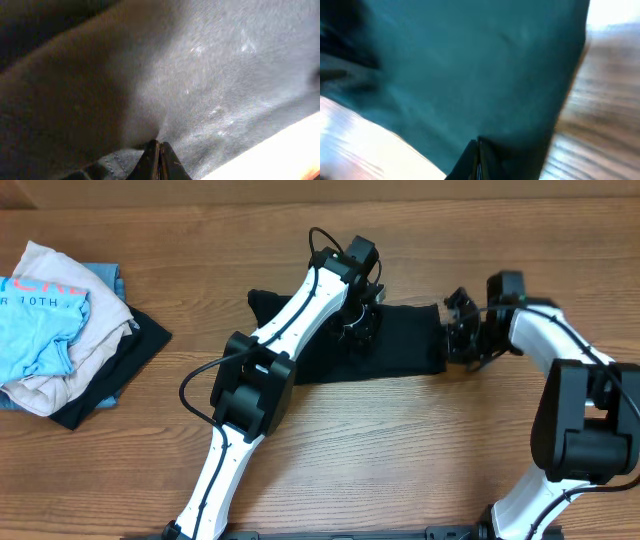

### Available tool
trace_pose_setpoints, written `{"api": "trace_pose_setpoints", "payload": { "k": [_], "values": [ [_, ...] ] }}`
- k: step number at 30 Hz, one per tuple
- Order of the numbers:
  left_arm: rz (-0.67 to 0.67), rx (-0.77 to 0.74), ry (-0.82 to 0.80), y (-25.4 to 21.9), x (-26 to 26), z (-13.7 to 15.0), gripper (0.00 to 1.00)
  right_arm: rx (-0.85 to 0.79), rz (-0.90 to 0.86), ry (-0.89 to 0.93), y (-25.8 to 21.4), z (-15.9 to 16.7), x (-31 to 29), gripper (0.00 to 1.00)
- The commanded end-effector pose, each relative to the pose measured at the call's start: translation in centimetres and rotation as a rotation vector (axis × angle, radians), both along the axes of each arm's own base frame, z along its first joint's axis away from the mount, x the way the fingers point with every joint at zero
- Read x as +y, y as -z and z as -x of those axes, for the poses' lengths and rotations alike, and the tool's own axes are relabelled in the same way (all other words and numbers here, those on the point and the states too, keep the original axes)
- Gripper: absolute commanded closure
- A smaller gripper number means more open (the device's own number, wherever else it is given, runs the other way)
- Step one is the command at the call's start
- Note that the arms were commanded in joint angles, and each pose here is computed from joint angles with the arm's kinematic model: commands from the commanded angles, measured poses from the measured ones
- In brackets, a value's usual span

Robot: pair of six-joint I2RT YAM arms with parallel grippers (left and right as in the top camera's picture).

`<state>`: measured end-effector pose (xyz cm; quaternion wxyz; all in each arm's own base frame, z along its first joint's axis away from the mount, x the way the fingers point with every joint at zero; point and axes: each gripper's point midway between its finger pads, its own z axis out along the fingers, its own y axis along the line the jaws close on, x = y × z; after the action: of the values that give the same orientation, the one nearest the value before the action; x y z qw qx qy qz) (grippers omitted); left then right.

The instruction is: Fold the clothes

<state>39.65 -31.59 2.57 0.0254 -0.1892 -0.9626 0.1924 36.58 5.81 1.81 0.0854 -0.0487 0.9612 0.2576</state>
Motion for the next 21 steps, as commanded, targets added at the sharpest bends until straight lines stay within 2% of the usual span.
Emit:
{"api": "trace_pose_setpoints", "payload": {
  "k": [1, 4, 6, 9, 12, 14, 15, 16, 18, 21],
  "values": [
    [0.009, -0.045, 0.016, -1.1, 0.0, -0.8, 0.95, -0.008, 0.042, -0.010, 2.8, 1.8, -0.4, 0.96],
    [0.013, -0.053, 0.015, -1.2, -0.1, -1.0, 0.95, -0.041, 0.044, -0.005, 4.1, 2.1, -0.3, 0.92],
    [0.021, -0.067, 0.015, -1.5, -0.3, -1.4, 0.96, -0.027, 0.034, 0.024, 3.4, 1.6, -0.3, 0.96],
    [0.051, -0.118, 0.008, -4.0, -0.7, -2.6, 0.96, -0.052, -0.025, 0.018, -0.2, -0.3, 0.5, 0.96],
    [0.080, -0.168, -0.025, -7.7, -0.4, -4.0, 0.84, -0.097, -0.040, 0.017, -5.3, -2.3, 0.5, 0.96],
    [0.068, -0.186, -0.076, -9.4, 0.8, -4.9, 0.83, -0.120, -0.037, 0.017, -8.2, -3.3, 0.5, 0.96],
    [0.028, -0.197, -0.130, -9.9, 2.5, -5.7, 0.81, -0.133, -0.017, 0.021, -9.9, -3.8, 0.1, 0.85],
    [-0.024, -0.203, -0.181, -9.6, 4.3, -6.5, 0.78, -0.137, 0.016, 0.028, -10.4, -4.1, -0.4, 0.62],
    [-0.104, -0.193, -0.248, -8.8, 7.2, -7.1, 0.76, -0.138, 0.100, 0.045, -10.0, -4.4, -1.7, 0.41],
    [-0.152, -0.122, -0.304, -7.7, 10.5, -6.9, 0.68, -0.121, 0.193, 0.062, -9.0, -4.4, -3.3, 0.37]
  ]
}}
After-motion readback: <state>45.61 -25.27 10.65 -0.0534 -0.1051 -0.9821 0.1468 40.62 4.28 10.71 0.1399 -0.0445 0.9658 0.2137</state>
